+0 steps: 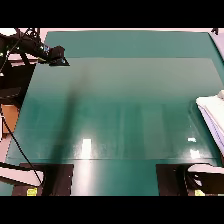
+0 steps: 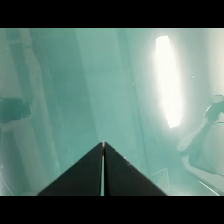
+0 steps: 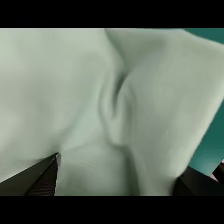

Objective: Fold the shirts.

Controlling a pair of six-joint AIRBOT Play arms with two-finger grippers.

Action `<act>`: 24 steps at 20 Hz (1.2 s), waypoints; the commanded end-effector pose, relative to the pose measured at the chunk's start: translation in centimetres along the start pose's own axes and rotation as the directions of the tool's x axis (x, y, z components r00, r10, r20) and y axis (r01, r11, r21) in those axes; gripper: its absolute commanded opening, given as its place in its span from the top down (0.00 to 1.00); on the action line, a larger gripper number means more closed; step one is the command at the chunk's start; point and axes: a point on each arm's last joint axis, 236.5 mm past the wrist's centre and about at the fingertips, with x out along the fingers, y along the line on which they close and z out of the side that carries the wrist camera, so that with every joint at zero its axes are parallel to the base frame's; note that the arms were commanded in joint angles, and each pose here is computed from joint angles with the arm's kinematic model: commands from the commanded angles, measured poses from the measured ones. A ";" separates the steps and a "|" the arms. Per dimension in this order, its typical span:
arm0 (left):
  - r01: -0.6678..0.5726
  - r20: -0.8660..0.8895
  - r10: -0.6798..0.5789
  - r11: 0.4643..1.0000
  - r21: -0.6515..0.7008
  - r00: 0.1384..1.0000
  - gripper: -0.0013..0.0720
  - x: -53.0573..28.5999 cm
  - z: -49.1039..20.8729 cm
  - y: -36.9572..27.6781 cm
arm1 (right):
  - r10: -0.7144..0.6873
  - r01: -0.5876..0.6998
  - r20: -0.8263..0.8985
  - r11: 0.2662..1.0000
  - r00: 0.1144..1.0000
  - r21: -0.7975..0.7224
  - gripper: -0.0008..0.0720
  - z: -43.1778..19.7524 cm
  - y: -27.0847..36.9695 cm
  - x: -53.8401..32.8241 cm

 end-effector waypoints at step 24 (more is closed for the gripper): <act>0.246 0.131 -0.305 0.908 0.340 0.943 0.94 -10.9 -1.0 -12.5 | 0.605 -0.524 -0.623 -0.364 0.495 -0.770 0.97 -41.3 35.0 -25.3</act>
